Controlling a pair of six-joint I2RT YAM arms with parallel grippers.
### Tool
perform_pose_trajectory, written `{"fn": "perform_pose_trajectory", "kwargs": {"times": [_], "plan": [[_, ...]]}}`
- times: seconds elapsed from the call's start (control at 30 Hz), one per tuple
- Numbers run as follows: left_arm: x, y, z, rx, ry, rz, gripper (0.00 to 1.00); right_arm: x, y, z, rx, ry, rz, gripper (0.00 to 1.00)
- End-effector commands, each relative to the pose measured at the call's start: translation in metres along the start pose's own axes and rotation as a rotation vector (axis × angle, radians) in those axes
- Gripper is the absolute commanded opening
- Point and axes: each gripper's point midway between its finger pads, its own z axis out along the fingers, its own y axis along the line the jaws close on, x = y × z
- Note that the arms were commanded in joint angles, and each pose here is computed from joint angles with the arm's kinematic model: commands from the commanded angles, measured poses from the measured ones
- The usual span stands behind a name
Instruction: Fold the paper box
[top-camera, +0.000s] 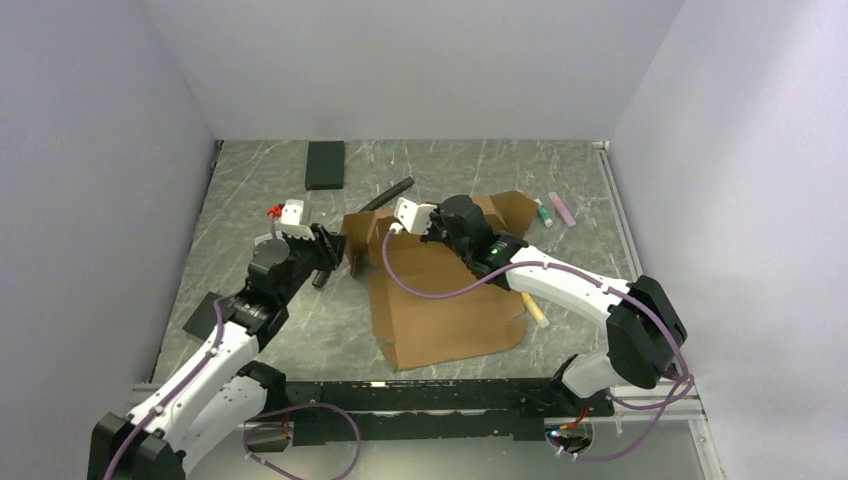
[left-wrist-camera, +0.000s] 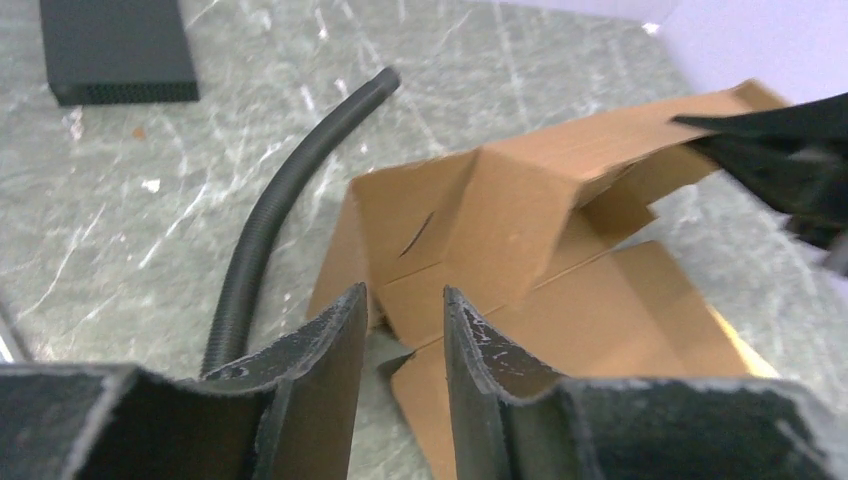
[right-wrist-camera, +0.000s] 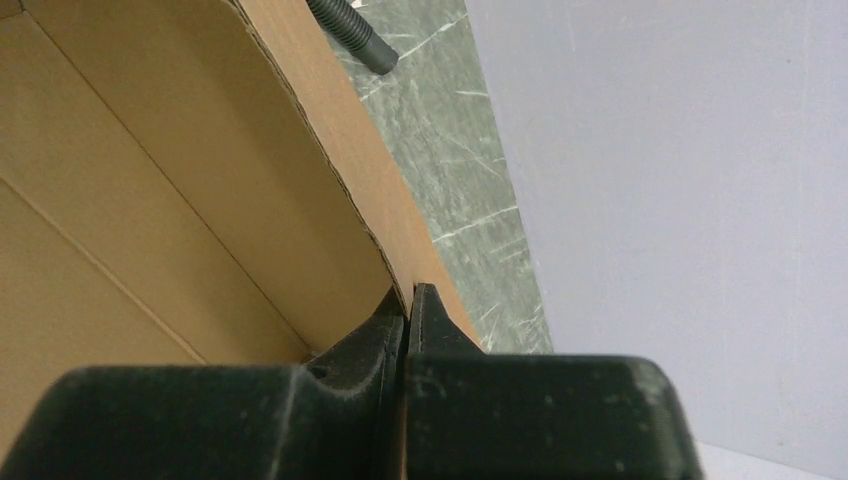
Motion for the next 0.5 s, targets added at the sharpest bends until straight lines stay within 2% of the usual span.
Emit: {"fn": "perform_pose_trajectory", "kwargs": {"times": [0.0, 0.1, 0.3, 0.47], "plan": [[-0.044, -0.035, -0.014, 0.119, -0.036, -0.026, 0.33, 0.011, 0.031, 0.006, -0.082, 0.033, 0.038, 0.00], [-0.050, -0.054, -0.018, 0.189, 0.007, -0.072, 0.27, 0.012, 0.031, 0.007, -0.081, 0.042, 0.039, 0.00], [-0.052, -0.070, 0.002, 0.259, 0.046, -0.113, 0.01, 0.011, 0.033, 0.008, -0.090, 0.042, 0.042, 0.00], [-0.028, -0.065, 0.034, 0.232, 0.160, -0.122, 0.00, 0.010, 0.034, 0.007, -0.097, 0.040, 0.049, 0.00]]}}
